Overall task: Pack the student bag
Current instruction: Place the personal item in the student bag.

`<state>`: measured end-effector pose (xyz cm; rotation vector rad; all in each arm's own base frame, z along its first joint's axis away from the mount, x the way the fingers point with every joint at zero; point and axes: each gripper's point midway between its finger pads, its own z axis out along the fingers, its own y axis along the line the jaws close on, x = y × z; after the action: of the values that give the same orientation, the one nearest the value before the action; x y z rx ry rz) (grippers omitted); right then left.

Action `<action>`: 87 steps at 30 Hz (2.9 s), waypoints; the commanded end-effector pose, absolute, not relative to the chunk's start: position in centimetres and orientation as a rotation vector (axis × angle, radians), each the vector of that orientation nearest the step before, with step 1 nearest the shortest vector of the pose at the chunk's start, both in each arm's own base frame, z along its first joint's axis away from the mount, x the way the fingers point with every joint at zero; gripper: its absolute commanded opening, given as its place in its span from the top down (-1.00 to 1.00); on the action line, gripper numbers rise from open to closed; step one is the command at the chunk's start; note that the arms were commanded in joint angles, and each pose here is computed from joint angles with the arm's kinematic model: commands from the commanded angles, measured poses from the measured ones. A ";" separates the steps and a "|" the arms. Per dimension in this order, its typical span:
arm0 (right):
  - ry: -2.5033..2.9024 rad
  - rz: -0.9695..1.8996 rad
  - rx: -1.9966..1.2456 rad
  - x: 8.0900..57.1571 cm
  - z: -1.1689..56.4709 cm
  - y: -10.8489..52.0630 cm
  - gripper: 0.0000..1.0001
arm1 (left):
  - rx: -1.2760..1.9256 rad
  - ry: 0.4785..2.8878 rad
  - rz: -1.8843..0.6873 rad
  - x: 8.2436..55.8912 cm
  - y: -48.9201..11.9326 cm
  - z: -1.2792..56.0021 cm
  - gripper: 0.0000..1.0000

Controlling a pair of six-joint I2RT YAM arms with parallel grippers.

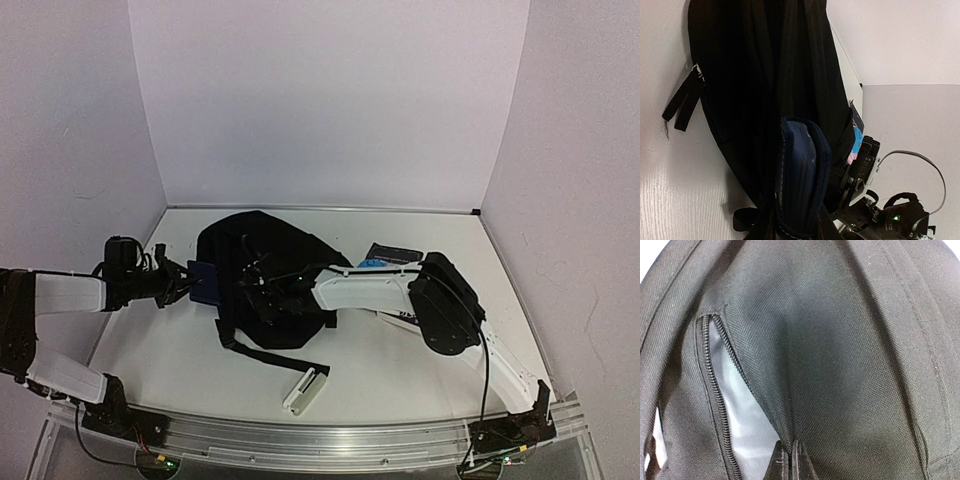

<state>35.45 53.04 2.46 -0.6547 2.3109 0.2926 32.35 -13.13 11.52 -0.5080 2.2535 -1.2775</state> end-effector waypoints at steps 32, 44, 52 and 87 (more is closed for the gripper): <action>2.203 0.740 -0.372 34.4 15.8 55.2 1.00 | -0.606 2.361 -1.472 31.5 -20.8 8.4 1.00; 2.254 0.808 -0.409 31.7 14.5 56.1 1.00 | -0.627 2.086 -1.492 37.1 -21.2 10.9 1.00; 2.256 0.822 -0.378 31.6 14.6 56.2 1.00 | -0.600 2.051 -1.514 37.6 -24.0 9.7 1.00; 2.265 0.806 -0.367 31.7 14.0 56.0 1.00 | -0.457 2.420 -1.181 31.6 -22.4 9.2 0.36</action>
<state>32.28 54.90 8.26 -0.3795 2.3541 0.6867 31.82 -22.25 8.34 -0.4762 2.4263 -1.1544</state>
